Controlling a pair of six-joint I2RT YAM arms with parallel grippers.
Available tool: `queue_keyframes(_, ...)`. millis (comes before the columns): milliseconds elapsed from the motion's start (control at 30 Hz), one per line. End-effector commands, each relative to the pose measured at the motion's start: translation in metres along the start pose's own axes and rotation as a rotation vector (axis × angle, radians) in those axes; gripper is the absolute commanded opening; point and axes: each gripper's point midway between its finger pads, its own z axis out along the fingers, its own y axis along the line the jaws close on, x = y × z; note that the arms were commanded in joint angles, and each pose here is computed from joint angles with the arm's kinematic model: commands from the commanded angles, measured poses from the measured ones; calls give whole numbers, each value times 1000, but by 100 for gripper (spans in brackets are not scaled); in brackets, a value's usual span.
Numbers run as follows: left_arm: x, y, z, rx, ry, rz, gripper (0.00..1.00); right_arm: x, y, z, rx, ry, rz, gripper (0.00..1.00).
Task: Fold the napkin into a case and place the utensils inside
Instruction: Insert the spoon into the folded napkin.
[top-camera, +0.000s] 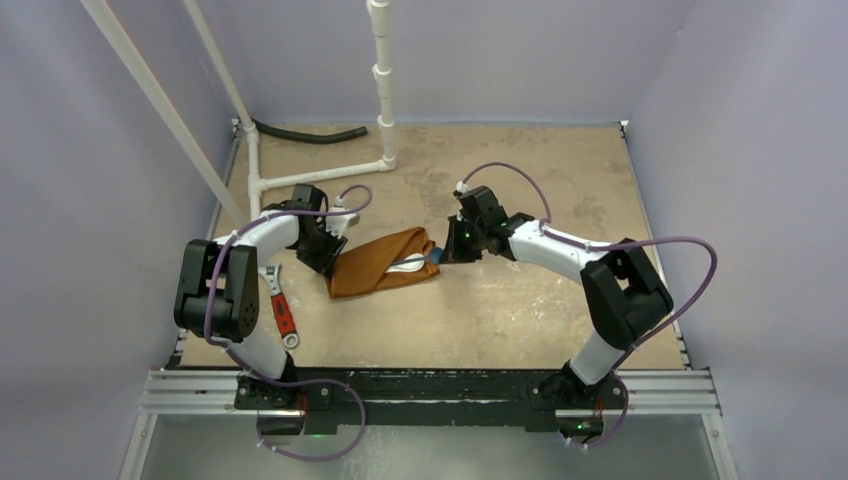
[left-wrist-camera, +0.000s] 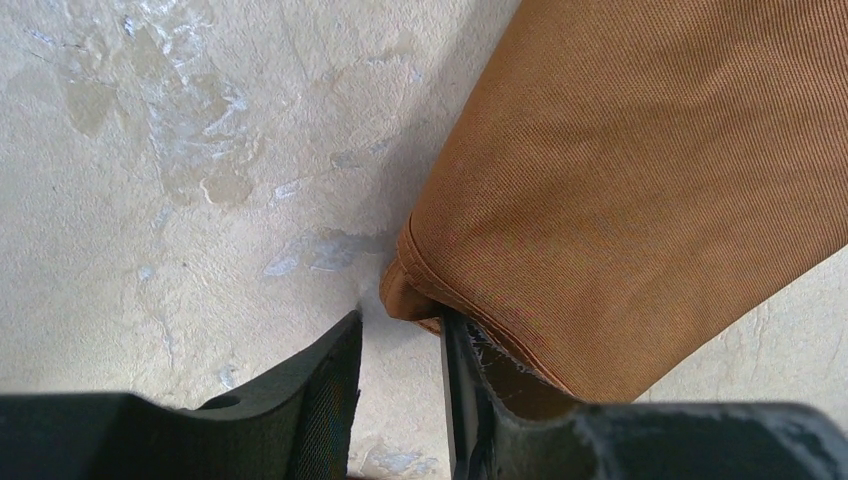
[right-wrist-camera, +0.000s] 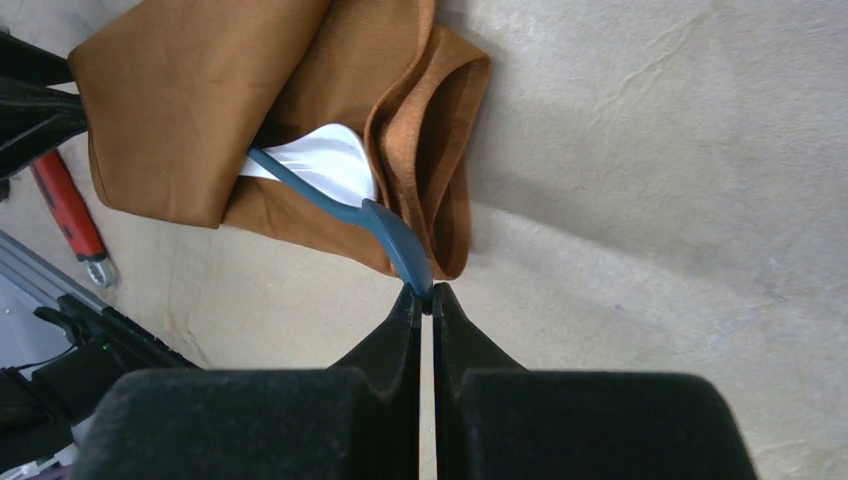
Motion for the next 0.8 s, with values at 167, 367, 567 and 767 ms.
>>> queue_keyframes(167, 12, -5, 3, 26, 20, 40, 32, -15, 41, 7, -97, -19, -13, 0)
queue_keyframes(367, 10, -4, 1, 22, 12, 51, 32, -17, 49, 17, -88, 3, -40, 0)
queue_keyframes(567, 10, -4, 0, 23, 10, 56, 31, -9, 54, 30, -84, 42, -54, 0)
queue_keyframes(767, 9, -7, -5, 31, 1, 60, 31, -3, 57, 39, -81, 76, -70, 33)
